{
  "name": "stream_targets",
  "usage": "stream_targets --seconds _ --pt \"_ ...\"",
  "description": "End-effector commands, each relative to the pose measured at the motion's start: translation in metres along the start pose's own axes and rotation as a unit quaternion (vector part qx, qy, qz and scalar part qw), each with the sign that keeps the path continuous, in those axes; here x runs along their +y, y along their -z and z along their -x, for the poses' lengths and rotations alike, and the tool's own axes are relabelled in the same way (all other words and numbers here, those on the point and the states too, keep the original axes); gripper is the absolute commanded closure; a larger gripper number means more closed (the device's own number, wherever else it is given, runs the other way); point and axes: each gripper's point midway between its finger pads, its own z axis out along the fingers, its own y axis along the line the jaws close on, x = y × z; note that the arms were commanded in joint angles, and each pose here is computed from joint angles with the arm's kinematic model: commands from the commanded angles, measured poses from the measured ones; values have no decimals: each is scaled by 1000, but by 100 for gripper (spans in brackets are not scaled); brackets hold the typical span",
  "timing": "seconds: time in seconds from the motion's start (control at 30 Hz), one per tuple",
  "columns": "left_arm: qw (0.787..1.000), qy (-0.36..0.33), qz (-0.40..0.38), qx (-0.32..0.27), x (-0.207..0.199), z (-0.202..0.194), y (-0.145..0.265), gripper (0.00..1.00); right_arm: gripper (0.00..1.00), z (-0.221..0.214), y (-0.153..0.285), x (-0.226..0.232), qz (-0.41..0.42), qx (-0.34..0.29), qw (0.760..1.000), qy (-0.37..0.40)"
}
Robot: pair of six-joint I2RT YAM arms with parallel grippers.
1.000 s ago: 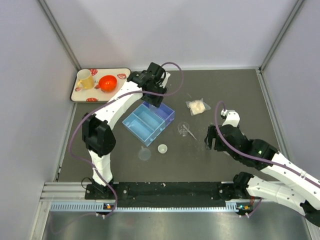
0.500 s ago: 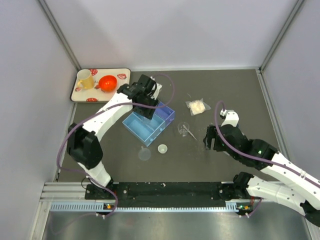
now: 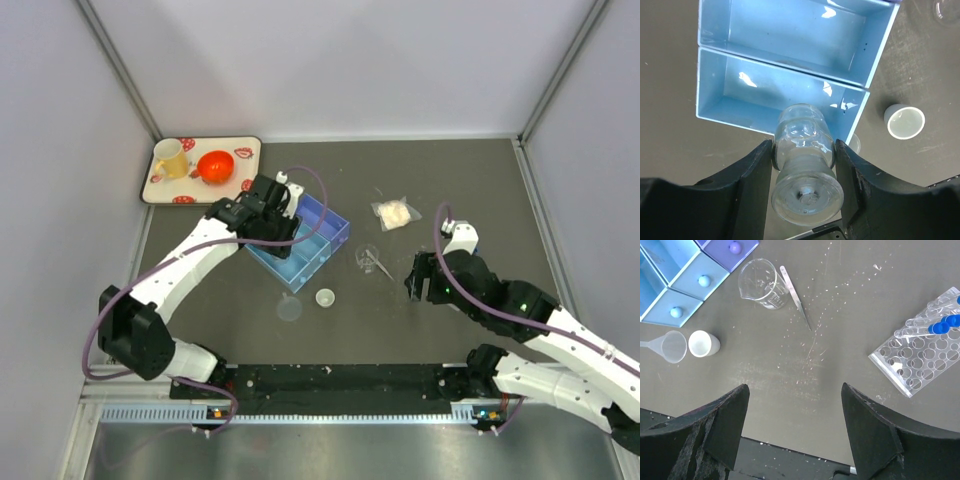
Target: Organize the chemistry lab equipment
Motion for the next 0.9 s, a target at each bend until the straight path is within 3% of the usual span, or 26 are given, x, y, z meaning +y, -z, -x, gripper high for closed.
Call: stream_targets --seconds 0.0,0.27,0.87 --pt "998 9 -27 -58 -6 10 2 77 26 8 6 13 28 -13 999 -11" --pt "997 -11 -49 -63 -11 -6 -16 73 26 10 8 18 32 -12 999 -14" --pt "998 -30 -49 -2 -10 -20 -59 73 26 11 3 14 15 -22 1000 4"
